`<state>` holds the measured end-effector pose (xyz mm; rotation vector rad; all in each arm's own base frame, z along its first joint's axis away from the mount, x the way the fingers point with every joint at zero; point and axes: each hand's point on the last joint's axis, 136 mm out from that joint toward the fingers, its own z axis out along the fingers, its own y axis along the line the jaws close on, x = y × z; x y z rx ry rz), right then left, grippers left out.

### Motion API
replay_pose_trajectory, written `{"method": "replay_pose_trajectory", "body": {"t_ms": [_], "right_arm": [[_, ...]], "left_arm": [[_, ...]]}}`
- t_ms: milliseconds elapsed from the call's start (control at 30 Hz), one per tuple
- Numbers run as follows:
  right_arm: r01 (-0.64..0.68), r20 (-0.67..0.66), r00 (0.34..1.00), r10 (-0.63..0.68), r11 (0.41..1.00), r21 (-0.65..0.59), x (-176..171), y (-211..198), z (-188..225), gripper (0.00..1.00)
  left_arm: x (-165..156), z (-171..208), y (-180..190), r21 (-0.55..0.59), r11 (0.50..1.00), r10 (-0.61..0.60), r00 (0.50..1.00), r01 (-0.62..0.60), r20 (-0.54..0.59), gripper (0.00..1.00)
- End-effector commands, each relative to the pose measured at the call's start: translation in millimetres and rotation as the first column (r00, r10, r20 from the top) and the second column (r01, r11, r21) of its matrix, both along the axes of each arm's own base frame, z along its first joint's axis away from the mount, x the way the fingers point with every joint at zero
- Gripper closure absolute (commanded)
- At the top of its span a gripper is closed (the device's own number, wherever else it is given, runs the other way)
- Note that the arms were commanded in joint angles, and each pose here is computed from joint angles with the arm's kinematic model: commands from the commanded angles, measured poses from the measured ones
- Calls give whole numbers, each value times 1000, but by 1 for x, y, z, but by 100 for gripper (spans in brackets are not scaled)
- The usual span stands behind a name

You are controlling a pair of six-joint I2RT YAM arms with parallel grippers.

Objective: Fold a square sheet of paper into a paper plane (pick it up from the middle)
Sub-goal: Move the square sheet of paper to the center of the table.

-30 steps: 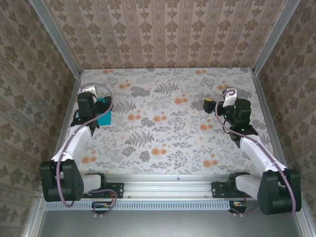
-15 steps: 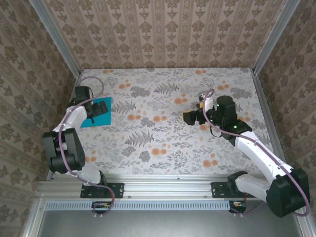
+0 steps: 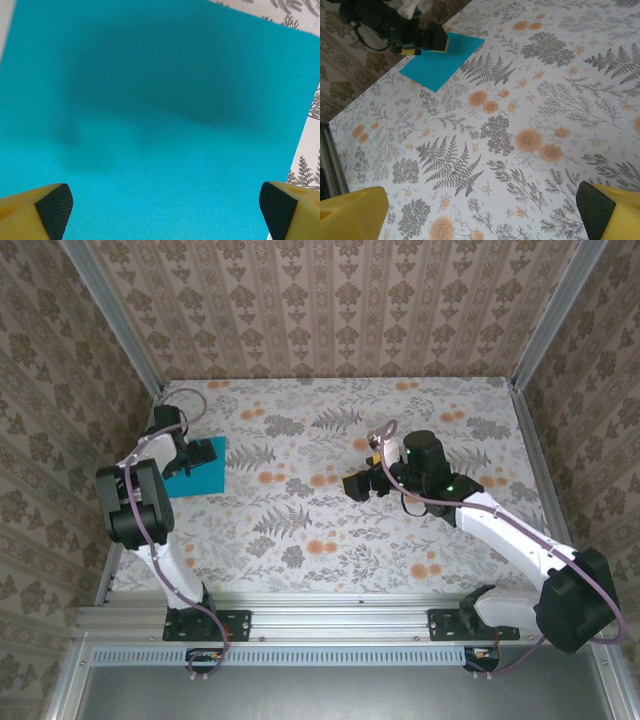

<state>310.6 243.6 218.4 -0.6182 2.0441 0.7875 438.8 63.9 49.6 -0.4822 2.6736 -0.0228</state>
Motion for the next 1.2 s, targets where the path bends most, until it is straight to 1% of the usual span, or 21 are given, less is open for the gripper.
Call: {"method": "replay_pose_trajectory", "body": {"t_ms": [0,133,300,467,700,867,933,1067,1167], "right_arm": [[16,-6,1000,-16,1000,-2,5,5,6,0],[18,-14,1000,-18,1000,-15,7,9,2,0],[24,-27,999,-24,999,-25,9,10,-2,0],[36,-28,999,-37,999,-38,11,8,-3,0],[48,-21,999,-50,997,-60,10,3,-3,0],[60,-14,998,-61,996,-64,10,0,-2,0],[67,-13,998,-68,995,-70,9,-2,-3,0],[69,-7,998,-70,995,-74,9,-4,-3,0],[73,-5,997,-73,994,-85,8,-7,-7,0]], "left_arm": [[-5,-14,-8,-69,998,4,998,-8,-59,0],[-8,-27,-16,-82,997,-9,996,2,-92,0],[-8,-33,-24,-124,992,-24,992,8,-126,0],[-16,-41,-28,-127,992,-44,984,22,-170,0],[-28,-45,-45,-68,994,-103,967,89,-234,0],[-35,-48,-58,-101,990,-123,961,101,-247,0],[-40,-47,-67,-91,987,-155,950,135,-272,0],[-44,-46,-80,-88,985,-169,946,150,-276,0],[-47,-41,-84,-57,983,-185,937,176,-297,0]]}}
